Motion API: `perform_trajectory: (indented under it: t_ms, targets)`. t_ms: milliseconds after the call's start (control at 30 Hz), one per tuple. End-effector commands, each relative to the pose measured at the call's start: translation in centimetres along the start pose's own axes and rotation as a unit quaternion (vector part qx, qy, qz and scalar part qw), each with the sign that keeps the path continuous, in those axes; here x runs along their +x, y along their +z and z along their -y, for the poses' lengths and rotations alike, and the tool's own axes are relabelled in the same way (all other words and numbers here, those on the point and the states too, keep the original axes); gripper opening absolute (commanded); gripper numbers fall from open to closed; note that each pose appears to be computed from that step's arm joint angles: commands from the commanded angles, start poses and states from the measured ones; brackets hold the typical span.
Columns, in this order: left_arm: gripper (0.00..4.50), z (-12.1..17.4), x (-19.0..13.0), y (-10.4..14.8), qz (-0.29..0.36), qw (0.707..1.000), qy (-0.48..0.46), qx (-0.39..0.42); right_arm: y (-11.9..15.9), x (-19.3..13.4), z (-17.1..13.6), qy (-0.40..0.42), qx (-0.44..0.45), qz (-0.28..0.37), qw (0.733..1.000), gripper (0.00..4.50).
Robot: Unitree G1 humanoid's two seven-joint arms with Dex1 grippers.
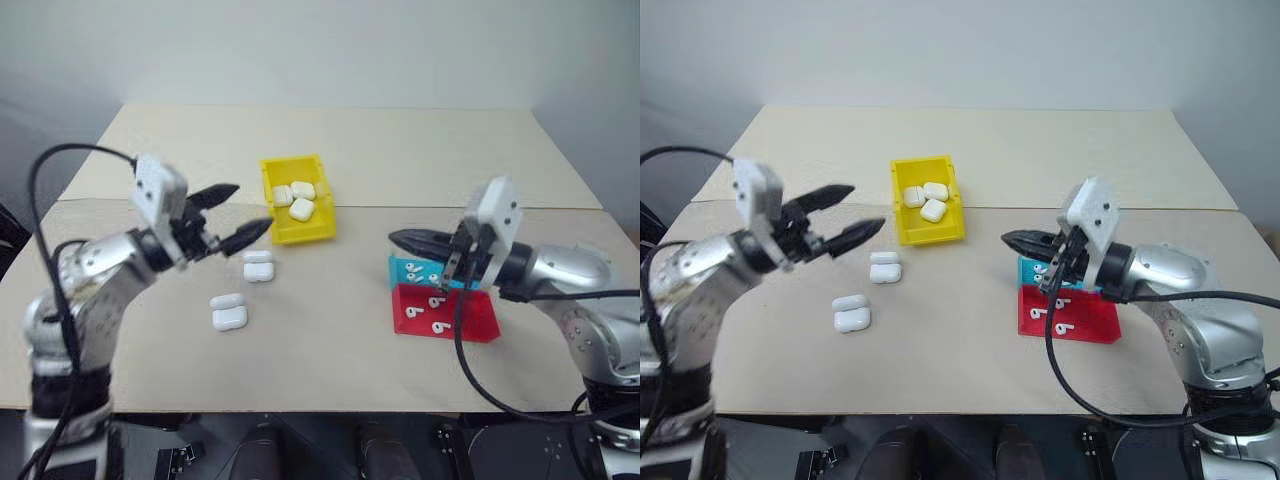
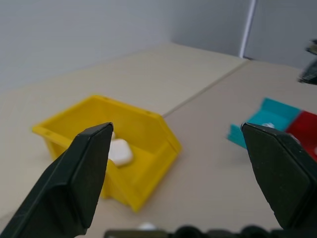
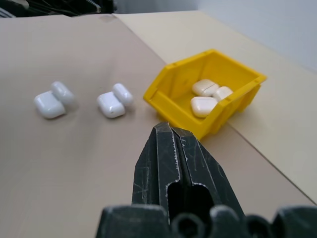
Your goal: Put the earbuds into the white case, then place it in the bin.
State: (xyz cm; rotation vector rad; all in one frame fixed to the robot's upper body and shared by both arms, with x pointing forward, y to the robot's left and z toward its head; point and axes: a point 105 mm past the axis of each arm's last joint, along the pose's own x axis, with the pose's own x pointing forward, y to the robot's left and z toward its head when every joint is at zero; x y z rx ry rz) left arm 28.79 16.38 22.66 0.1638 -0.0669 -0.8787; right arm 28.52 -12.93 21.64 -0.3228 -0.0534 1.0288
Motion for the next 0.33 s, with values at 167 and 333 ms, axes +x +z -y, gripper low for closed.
perform_trajectory:
  t_ms: [167,333]
  targets:
    - [4.49,3.4,-3.7,0.4,-0.038,0.999,-0.024,0.022,0.1,-2.5,0.3,0.021,-0.017,-0.008,1.000,0.00]
    - [4.49,4.0,-4.4,0.5,-0.044,0.998,-0.029,0.026,0.0,-3.4,0.0,0.037,-0.021,-0.026,0.999,0.00]
